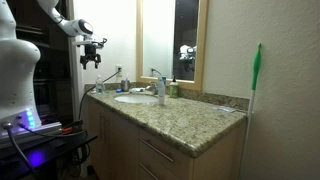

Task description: Pull the handle of the tap

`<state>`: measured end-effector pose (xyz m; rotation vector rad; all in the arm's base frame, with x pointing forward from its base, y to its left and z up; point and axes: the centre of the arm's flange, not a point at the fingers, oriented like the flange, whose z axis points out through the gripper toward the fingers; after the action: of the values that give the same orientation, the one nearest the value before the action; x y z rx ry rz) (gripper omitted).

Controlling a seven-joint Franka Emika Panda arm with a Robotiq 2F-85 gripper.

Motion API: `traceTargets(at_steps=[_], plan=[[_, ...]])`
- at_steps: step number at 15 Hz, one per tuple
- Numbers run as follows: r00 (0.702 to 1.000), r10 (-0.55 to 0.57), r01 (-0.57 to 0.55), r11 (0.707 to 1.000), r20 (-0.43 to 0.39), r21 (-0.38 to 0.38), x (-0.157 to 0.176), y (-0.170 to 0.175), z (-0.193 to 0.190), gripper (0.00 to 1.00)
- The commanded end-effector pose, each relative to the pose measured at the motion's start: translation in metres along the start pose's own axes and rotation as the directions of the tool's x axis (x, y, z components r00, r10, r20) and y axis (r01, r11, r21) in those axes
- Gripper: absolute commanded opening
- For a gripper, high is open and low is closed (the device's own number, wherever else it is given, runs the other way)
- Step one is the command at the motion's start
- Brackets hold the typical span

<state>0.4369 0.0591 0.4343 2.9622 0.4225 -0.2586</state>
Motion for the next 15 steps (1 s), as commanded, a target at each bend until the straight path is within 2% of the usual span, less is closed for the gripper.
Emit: traceTargets(at_steps=[1, 2, 3, 4, 5, 7, 9, 10, 12, 13, 15], plan=[[1.000, 0.000, 0.000, 1.000, 0.000, 0.000, 0.000, 0.000, 0.000, 1.00], [1.000, 0.000, 0.000, 1.000, 0.000, 0.000, 0.000, 0.000, 0.000, 1.00], [0.999, 0.040, -0.039, 0.997, 0.005, -0.061, 0.020, 0.005, 0.017, 1.00], [0.994, 0.108, -0.107, 0.986, 0.004, -0.129, 0.043, 0.024, 0.041, 1.00], [0.991, 0.131, -0.136, 0.975, -0.039, -0.176, 0.051, 0.042, 0.055, 1.00], [0.981, 0.162, -0.185, 0.939, -0.103, -0.288, 0.055, 0.081, 0.079, 1.00], [0.969, 0.194, -0.239, 0.892, -0.153, -0.385, 0.062, 0.128, 0.109, 1.00], [0.955, 0.231, -0.290, 0.866, -0.188, -0.407, 0.066, 0.153, 0.122, 1.00], [0.910, 0.364, -0.412, 0.842, -0.197, -0.349, 0.084, 0.200, 0.140, 1.00], [0.940, 0.287, -0.336, 0.868, -0.182, -0.365, 0.051, 0.164, 0.124, 1.00], [0.935, 0.312, -0.354, 0.862, -0.170, -0.362, 0.053, 0.181, 0.137, 1.00]])
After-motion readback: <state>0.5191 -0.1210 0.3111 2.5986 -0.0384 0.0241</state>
